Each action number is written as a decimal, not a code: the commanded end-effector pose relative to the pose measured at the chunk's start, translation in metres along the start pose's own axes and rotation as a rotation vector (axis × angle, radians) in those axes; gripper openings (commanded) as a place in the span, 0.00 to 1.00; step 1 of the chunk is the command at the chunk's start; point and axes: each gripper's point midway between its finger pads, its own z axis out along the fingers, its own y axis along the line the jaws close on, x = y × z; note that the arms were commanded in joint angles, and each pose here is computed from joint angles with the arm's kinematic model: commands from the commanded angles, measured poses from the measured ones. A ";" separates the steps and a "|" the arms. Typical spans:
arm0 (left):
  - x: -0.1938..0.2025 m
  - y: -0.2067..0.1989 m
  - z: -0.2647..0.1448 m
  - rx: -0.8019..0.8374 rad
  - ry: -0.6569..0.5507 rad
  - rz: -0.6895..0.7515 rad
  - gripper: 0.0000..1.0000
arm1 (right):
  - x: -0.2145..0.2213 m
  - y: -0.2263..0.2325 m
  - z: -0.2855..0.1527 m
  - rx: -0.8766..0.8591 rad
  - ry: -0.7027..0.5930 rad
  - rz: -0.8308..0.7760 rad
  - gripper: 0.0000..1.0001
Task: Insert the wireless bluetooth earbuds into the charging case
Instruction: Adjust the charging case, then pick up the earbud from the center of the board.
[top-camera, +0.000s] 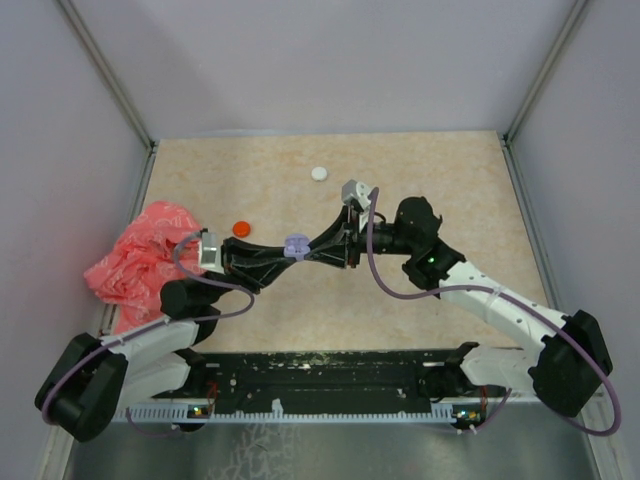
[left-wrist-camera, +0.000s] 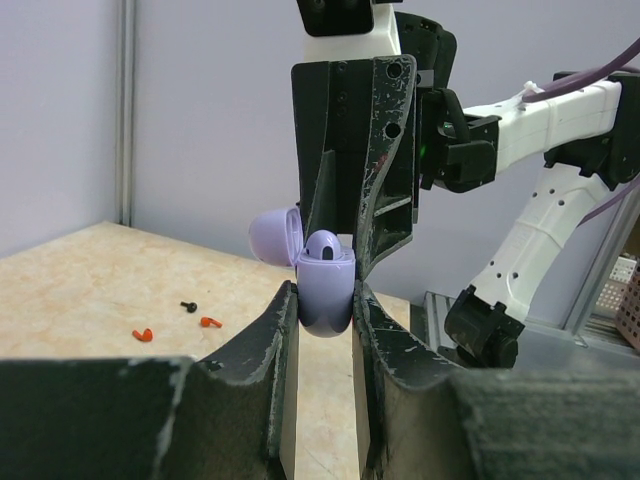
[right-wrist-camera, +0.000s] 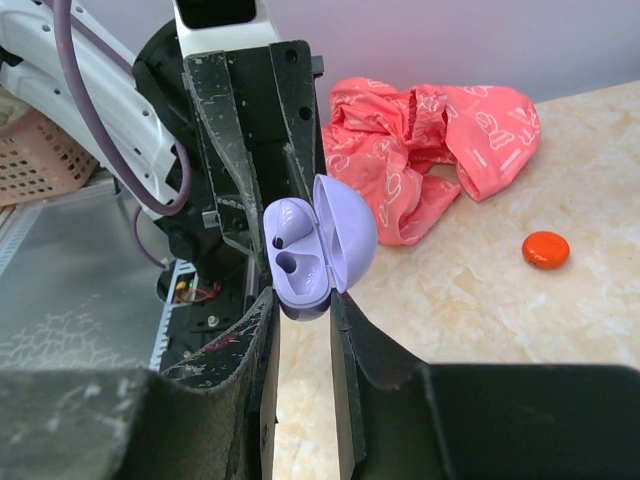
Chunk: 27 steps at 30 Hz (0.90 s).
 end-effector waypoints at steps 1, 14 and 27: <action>-0.040 -0.038 0.006 0.178 -0.142 0.131 0.11 | -0.024 0.019 0.003 -0.074 -0.022 -0.090 0.06; -0.023 -0.047 0.008 0.268 -0.048 0.091 0.17 | -0.021 0.021 -0.001 -0.071 0.035 -0.110 0.04; -0.010 -0.049 0.009 0.325 0.017 0.094 0.00 | -0.014 0.018 0.000 -0.065 0.076 -0.106 0.10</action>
